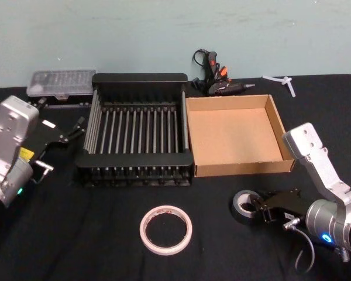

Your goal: Pick up the white tape and place it into the black box , Pick up the silver tape and place it into the brown box.

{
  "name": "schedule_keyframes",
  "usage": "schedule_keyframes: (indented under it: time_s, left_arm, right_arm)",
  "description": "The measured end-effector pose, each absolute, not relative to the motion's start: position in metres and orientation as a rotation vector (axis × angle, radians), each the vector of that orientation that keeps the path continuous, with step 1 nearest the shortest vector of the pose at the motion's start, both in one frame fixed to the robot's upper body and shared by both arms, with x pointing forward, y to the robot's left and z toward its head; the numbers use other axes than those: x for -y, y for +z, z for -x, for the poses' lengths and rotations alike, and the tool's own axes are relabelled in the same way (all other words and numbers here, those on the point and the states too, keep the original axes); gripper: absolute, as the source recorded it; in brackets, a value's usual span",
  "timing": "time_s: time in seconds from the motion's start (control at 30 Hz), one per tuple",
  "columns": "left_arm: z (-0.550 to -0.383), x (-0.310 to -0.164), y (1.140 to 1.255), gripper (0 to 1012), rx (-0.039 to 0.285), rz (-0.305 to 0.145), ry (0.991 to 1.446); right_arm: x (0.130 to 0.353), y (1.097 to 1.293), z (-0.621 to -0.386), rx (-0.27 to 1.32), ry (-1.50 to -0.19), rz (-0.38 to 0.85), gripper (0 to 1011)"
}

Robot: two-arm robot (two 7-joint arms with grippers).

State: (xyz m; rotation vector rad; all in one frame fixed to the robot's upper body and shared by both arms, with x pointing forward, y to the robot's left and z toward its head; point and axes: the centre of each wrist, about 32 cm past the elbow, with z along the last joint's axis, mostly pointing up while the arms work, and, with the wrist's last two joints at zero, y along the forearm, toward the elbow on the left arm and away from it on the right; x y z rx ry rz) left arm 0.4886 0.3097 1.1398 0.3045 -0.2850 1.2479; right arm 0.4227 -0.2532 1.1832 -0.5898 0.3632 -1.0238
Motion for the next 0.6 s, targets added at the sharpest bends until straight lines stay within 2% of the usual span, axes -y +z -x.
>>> schedule_keyframes:
  time_s: [0.27, 0.6]
  left_arm:
    - [-0.489, -0.31, 1.14, 1001, 0.285, -0.304, 1.248]
    - [-0.489, -0.31, 1.14, 1001, 0.285, -0.304, 1.248]
  right_arm:
    - [0.254, 1.184, -0.422, -0.358, -1.024, 0.572, 164]
    - [0.257, 1.197, -0.421, -0.32, -1.015, 0.519, 164]
